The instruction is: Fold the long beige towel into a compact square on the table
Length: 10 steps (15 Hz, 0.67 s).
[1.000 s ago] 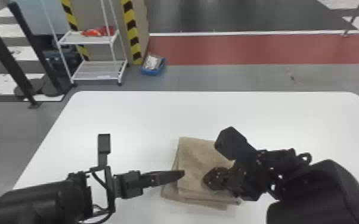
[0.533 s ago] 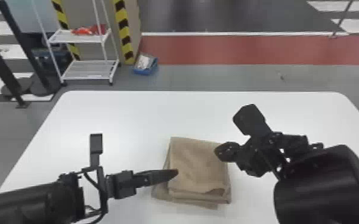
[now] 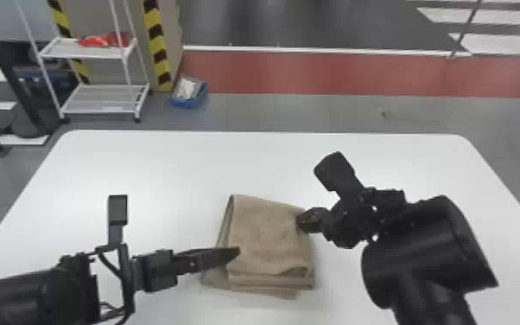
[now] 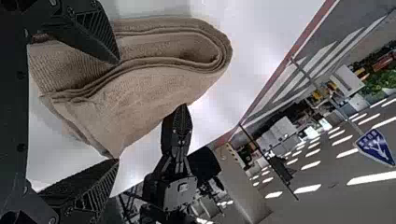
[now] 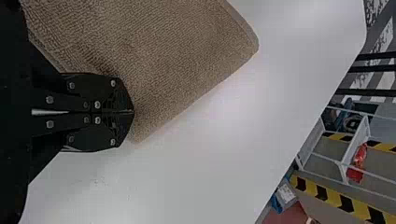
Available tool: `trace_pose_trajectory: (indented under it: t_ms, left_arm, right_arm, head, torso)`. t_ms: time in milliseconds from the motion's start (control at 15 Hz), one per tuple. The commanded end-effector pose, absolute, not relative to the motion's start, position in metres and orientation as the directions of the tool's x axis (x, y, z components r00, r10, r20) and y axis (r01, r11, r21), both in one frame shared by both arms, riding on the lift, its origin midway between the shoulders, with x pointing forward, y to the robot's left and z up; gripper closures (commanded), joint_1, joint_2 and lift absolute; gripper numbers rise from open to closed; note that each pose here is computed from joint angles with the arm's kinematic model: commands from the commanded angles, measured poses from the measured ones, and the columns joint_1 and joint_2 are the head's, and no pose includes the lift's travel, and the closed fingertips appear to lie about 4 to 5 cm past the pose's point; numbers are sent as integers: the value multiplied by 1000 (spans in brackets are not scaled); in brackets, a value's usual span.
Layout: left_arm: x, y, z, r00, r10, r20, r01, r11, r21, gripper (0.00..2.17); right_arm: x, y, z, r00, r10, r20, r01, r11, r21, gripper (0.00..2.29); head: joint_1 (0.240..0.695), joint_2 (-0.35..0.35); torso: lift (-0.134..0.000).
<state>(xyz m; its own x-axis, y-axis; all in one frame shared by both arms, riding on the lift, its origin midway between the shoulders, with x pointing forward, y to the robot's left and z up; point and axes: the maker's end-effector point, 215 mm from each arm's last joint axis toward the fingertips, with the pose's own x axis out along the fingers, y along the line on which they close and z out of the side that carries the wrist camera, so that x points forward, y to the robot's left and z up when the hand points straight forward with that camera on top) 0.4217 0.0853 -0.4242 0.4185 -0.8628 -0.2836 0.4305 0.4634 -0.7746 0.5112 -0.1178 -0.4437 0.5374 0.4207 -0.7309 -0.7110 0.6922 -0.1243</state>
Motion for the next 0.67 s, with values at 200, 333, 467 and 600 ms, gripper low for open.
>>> trace_pose_trajectory:
  t_ms: [200, 333, 467, 600]
  left_arm:
    - [428, 99, -408, 462, -852, -246, 430, 458, -778, 147]
    - [431, 111, -407, 516, -807, -287, 426, 532, -732, 147]
    - [449, 138, -398, 659, -700, -275, 450, 660, -601, 147]
    - [458, 172, -376, 801, -559, -213, 428, 785, -448, 147]
  right_arm:
    - [526, -155, -345, 720, 413, -558, -540, 838, -76, 1288]
    - [512, -172, -341, 778, 368, -509, -465, 882, -72, 360]
    - [494, -180, -357, 819, 342, -461, -433, 896, -104, 144]
    - [479, -183, -356, 879, 313, -359, -398, 897, -192, 144]
  head:
    - [695, -51]
    - [695, -64]
    - [695, -75]
    - [695, -66]
  torso:
    - [-124]
    - [-124]
    - [-124]
    - [-124]
